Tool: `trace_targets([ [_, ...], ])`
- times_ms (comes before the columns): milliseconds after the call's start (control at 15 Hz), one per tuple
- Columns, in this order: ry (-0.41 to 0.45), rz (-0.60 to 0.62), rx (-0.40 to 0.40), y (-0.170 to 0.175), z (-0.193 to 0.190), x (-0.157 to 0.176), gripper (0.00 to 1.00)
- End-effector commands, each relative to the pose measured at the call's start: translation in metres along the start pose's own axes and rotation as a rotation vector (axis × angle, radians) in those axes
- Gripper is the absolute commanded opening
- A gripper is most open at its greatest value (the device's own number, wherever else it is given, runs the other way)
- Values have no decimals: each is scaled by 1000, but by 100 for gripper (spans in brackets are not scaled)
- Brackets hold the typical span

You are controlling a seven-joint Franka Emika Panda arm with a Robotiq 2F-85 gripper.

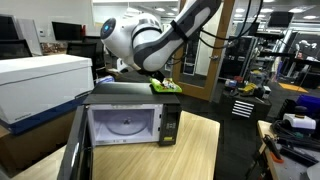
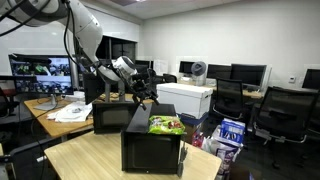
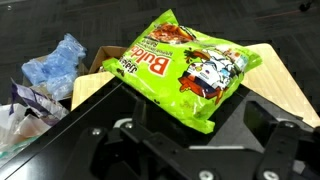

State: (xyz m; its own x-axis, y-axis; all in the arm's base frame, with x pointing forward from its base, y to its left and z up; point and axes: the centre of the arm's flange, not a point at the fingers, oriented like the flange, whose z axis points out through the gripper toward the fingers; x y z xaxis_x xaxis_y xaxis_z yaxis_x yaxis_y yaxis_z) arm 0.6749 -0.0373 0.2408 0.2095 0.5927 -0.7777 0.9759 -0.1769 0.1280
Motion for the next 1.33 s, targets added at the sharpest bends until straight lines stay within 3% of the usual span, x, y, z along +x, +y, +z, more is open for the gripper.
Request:
trace_targets([
  [0,-35,-29,22,-13,7,13,100],
  [467,-71,-70,80,-26,7,29,100],
  [1267,-76,-91,61,-25,19,44,100],
])
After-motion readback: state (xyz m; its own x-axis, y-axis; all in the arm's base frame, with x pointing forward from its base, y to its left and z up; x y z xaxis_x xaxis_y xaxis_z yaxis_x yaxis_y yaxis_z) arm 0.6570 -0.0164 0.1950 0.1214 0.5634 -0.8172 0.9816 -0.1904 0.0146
